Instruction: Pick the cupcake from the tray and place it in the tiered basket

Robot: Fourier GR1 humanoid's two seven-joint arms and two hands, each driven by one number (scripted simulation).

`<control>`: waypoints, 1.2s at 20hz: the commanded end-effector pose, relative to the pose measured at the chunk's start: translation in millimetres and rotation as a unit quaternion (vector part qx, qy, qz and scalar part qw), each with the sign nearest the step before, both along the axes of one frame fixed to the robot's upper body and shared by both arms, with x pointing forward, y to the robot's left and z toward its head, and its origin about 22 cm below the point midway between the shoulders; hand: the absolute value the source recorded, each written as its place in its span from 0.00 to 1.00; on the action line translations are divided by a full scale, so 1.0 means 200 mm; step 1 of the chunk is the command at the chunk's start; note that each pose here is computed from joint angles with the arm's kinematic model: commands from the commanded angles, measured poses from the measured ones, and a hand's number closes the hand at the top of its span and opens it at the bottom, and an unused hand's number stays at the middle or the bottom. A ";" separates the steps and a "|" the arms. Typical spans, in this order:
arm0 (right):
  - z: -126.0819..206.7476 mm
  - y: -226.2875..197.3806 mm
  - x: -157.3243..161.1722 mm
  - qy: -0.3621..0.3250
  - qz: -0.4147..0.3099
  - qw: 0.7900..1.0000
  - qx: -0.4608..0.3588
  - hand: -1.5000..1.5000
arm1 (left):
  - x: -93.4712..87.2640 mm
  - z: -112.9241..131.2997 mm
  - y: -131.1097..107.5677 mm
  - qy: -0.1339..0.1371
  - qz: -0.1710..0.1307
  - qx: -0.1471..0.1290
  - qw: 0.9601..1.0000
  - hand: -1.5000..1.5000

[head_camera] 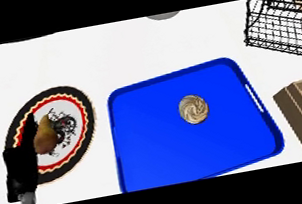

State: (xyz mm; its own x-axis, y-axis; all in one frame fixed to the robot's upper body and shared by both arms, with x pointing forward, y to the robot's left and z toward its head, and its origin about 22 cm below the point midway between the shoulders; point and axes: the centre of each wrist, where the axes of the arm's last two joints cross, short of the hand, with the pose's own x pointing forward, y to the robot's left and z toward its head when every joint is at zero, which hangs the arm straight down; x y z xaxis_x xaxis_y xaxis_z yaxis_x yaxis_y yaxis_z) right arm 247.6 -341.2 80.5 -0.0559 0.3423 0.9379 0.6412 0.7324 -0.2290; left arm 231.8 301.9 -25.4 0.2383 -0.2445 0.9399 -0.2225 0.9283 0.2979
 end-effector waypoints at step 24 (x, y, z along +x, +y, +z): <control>0.11 0.58 -0.39 0.342 -0.013 0.929 -0.144 0.00 | -0.09 -0.12 -0.25 0.022 -0.047 -0.047 0.998 0.50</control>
